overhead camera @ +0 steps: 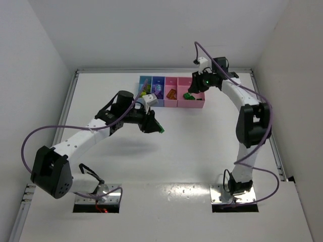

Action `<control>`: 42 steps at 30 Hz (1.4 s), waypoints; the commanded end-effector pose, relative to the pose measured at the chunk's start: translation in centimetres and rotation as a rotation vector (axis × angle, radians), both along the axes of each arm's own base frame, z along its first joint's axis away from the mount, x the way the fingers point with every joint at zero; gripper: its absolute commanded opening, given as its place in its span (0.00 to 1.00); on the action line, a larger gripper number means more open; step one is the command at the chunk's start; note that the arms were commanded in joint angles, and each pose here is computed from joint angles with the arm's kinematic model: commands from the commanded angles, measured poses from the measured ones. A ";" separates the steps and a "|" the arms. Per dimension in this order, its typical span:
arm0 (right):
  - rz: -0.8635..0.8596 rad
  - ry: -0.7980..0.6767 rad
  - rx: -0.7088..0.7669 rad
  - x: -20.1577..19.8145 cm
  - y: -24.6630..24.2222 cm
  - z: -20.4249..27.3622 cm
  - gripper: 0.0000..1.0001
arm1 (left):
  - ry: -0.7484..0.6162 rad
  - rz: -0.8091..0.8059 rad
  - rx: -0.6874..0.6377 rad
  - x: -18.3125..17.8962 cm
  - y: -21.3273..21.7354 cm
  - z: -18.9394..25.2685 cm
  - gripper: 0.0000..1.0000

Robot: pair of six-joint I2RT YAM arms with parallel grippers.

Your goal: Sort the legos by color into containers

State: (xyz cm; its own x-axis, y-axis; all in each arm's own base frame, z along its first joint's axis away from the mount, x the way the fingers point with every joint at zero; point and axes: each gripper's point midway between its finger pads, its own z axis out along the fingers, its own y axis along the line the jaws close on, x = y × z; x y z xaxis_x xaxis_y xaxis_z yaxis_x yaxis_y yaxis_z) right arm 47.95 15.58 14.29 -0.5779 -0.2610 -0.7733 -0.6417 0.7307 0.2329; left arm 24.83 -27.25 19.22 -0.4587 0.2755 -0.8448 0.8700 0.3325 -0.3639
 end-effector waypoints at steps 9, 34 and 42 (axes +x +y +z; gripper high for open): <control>-0.175 -0.099 -0.134 8.6 -2.0 -1.8 0.75 | -0.267 0.302 0.055 10.0 1.0 5.0 0.16; -0.384 -0.181 -0.173 -12.1 -11.7 9.0 0.90 | -0.216 0.415 0.038 30.0 -14.1 -2.2 0.74; -0.430 -0.200 -0.122 -11.8 -12.6 7.7 0.91 | -0.241 0.516 0.123 24.7 -7.9 3.9 0.99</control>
